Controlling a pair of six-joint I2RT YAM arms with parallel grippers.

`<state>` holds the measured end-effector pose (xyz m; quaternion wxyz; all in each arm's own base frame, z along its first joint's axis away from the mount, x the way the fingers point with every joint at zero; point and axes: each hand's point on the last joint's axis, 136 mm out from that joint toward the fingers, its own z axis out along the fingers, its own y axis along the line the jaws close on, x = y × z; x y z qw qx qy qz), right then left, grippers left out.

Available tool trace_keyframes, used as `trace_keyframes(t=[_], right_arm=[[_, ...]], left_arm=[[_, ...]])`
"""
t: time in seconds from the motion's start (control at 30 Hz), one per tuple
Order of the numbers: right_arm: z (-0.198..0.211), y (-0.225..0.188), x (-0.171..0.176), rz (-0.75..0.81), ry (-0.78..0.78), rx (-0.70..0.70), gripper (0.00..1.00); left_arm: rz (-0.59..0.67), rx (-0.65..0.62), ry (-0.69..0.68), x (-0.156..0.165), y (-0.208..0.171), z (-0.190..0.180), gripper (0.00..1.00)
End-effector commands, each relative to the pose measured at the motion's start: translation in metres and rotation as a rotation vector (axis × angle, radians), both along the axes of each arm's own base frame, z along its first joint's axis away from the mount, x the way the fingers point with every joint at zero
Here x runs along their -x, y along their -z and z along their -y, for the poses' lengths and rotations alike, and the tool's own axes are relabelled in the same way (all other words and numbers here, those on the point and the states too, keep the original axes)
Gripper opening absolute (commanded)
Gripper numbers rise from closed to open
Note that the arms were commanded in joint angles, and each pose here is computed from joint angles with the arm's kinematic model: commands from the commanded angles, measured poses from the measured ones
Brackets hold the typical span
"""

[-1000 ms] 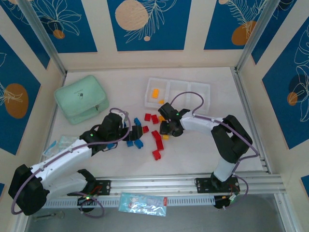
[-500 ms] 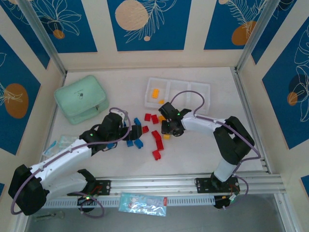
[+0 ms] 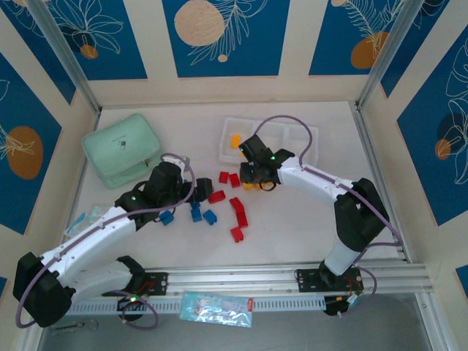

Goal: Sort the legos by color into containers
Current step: Place the lego in the container, then pick up the lego from the center of the table.

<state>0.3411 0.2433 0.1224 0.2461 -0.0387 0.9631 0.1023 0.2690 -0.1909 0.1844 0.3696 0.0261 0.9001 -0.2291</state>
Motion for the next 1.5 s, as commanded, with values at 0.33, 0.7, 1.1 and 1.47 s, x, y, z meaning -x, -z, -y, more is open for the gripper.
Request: trace_keyframes(t=[0.33, 0.7, 1.1, 1.47], right_arm=[[-0.025, -0.014, -0.133, 0.167, -0.006, 0.059, 0.38], [-0.025, -0.043, -0.139, 0.182, -0.029, 0.028, 0.55], [0.029, -0.028, -0.034, 0.034, -0.004, -0.027, 0.61], [0.037, 0.035, 0.025, -0.104, -0.116, -0.018, 0.64]], left_arm=[[0.035, 0.037, -0.063, -0.03, -0.019, -0.021, 0.99], [0.021, 0.055, -0.057, -0.031, -0.019, -0.021, 0.99], [-0.063, 0.154, 0.048, -0.006, -0.004, 0.004, 0.99], [-0.109, 0.17, 0.061, 0.015, 0.02, 0.025, 0.99]])
